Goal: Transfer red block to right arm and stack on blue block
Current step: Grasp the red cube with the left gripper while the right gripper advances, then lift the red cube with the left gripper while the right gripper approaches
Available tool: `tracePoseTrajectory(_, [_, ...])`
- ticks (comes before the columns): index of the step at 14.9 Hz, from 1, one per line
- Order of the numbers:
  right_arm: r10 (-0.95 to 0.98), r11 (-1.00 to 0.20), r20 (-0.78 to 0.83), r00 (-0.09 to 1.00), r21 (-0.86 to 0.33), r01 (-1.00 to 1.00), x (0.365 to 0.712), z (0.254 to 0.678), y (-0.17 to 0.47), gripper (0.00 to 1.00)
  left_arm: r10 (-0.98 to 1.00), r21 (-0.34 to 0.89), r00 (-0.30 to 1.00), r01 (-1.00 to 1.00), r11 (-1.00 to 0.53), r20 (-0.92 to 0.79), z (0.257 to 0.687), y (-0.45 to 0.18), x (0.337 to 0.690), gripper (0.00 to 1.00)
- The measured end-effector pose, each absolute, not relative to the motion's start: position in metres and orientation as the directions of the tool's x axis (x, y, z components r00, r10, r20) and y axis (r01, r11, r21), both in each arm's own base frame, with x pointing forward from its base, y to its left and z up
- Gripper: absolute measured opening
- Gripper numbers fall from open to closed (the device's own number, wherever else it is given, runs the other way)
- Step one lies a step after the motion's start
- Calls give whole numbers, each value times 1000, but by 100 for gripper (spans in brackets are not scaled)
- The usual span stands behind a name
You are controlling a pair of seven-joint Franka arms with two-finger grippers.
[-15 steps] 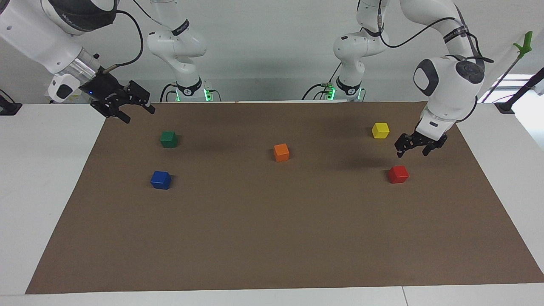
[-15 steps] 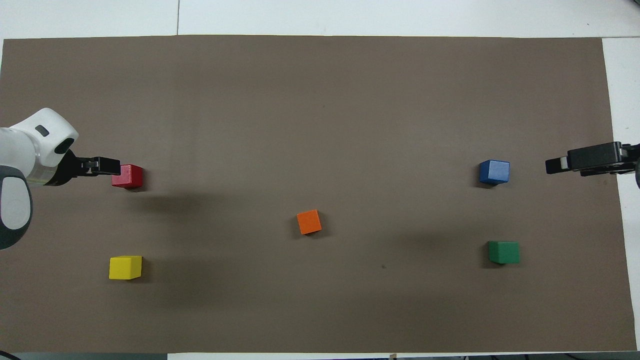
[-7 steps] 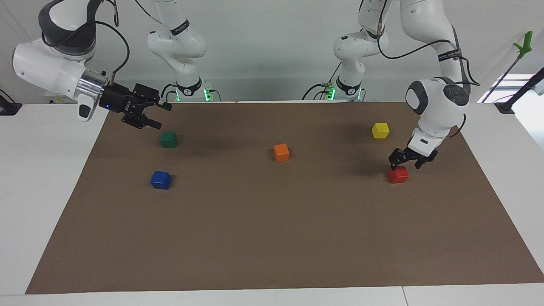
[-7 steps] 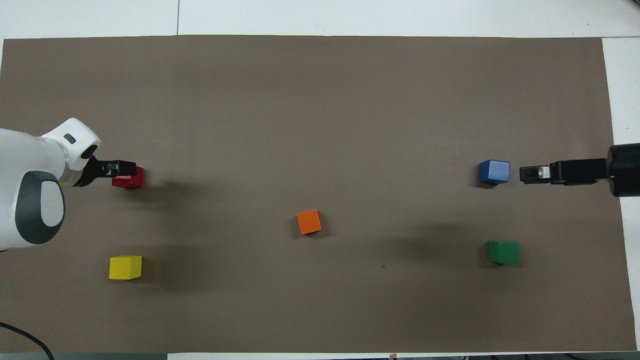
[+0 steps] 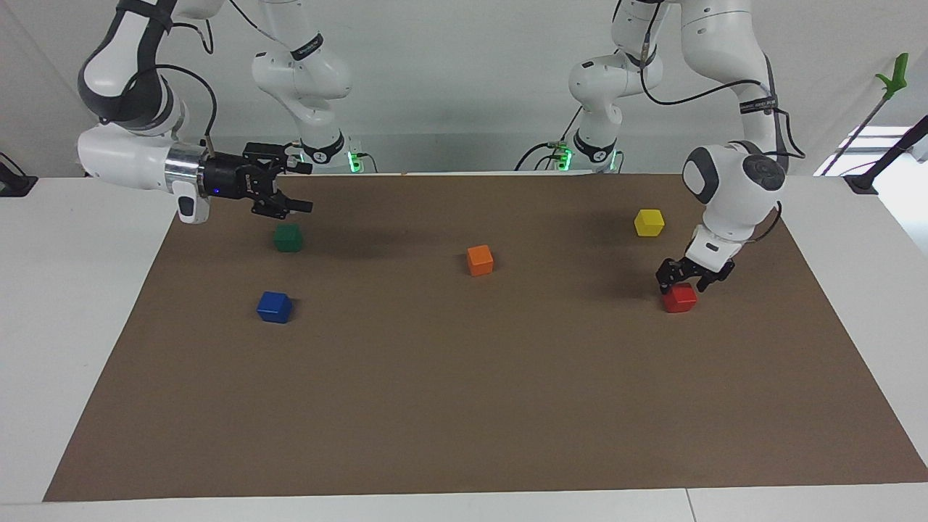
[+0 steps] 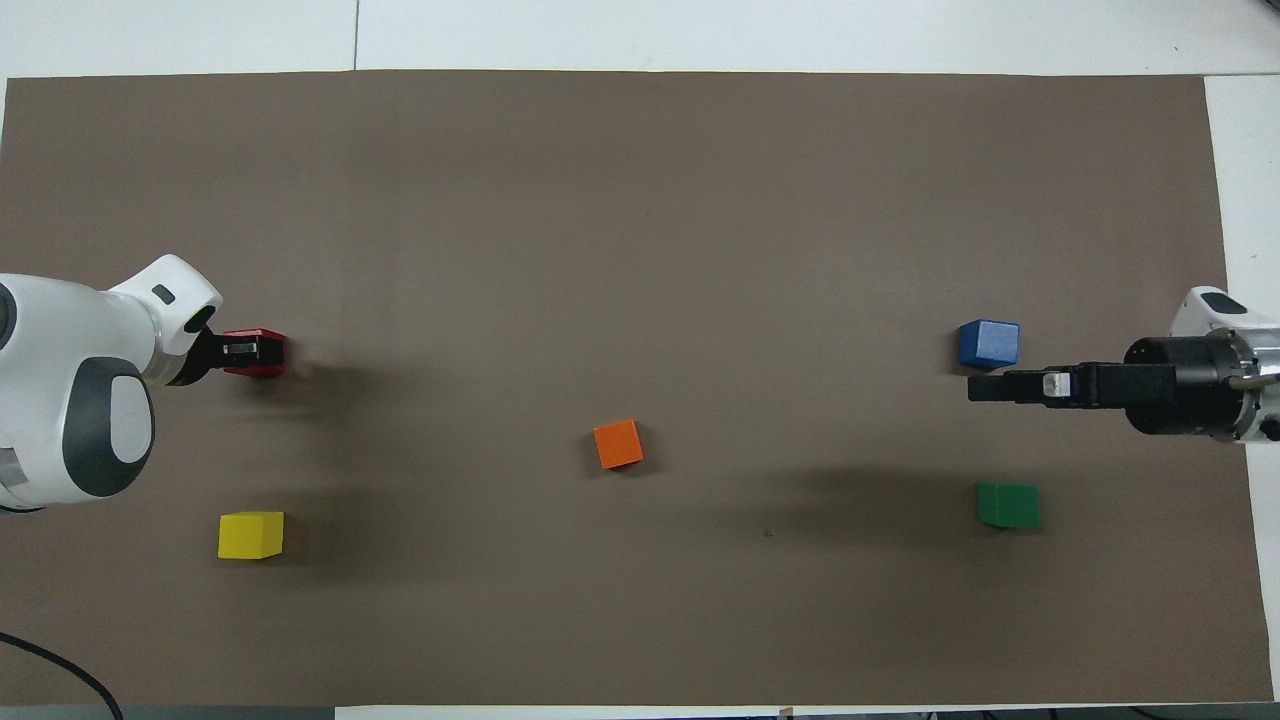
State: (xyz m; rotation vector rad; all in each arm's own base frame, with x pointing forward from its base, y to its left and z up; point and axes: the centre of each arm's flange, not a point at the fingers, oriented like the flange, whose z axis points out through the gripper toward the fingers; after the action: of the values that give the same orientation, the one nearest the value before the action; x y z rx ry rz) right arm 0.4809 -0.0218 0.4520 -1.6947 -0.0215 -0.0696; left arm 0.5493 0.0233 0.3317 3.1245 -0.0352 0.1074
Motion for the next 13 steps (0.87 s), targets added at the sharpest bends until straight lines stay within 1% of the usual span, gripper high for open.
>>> tracePoseTrajectory(1, [-32,-66,58,998,-996,56,477,446,-16,100,-22,14,997,-23,-1000,68,331,23,549,61])
tracePoseTrajectory(2, [-40,-12,54,998,-998,54,474,443,-10,100,-23,14,997,-24,-1000,69,331,23,549,54])
tracePoseTrajectory(6, [-58,202,20,998,-979,31,465,433,23,100,-26,14,997,-27,-1000,70,332,21,549,54])
tracePoseTrajectory(8, [-47,290,10,999,-957,24,461,423,37,100,-28,13,996,-30,-999,84,336,19,551,54])
tracePoseTrajectory(10, [-24,377,11,1000,-926,20,458,404,44,100,12,13,991,10,-1000,133,356,21,560,54])
tracePoseTrajectory(11, [-6,419,9,1000,-908,11,457,393,48,100,61,19,986,58,-998,152,372,22,567,54])
tracePoseTrajectory(13, [13,505,-4,1000,-863,-10,458,376,59,100,184,36,974,181,-983,135,411,20,581,54])
